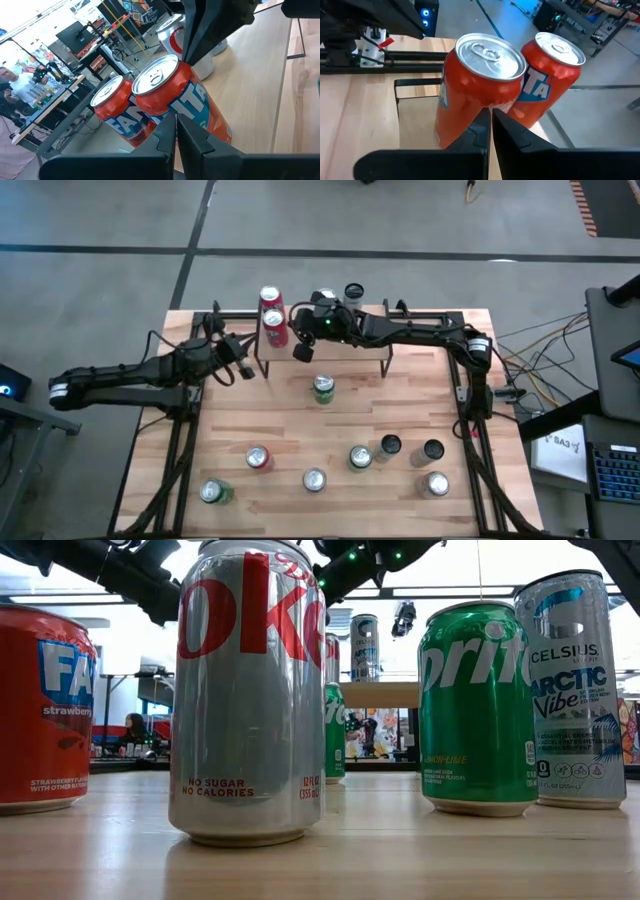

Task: Place canned beverage on shelf
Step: Put the top orange soda can on the shelf aligned with the other orange soda can

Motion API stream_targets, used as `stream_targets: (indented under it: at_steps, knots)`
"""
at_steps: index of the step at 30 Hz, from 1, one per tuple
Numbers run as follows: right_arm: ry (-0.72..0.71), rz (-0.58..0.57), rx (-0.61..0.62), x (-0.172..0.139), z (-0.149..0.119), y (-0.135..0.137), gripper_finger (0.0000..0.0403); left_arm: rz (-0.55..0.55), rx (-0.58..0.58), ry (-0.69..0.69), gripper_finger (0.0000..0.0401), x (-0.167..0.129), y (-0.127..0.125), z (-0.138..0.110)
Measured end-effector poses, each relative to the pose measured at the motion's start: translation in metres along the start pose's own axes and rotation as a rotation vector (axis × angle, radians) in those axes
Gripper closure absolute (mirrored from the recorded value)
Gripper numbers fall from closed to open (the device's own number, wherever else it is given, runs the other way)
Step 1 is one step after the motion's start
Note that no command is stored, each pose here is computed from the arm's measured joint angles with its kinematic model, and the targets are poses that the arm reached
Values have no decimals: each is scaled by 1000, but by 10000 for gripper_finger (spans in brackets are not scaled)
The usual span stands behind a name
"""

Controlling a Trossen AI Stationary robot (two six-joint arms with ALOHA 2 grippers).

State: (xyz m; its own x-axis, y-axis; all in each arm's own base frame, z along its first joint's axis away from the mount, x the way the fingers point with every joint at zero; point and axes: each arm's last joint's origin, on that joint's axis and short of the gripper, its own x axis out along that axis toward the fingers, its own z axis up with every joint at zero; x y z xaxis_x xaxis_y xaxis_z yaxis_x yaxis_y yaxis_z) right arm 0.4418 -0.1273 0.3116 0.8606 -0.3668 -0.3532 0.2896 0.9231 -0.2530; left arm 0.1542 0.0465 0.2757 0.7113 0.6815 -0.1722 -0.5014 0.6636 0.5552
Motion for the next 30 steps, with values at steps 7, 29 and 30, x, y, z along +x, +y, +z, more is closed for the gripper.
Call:
stream_targets:
  at_steps: [7, 29, 30]
  knots:
    - [-37, 18, 14, 0, 3, 0, 394, 0, 4, 0, 401, 0, 0, 0]
    - [-87, 9, 17, 0, 7, -1, 394, 1, 3, 0, 401, 0, 0, 0]
    - [-89, 8, 17, 0, 7, -1, 394, 1, 3, -1, 401, 0, 0, 0]
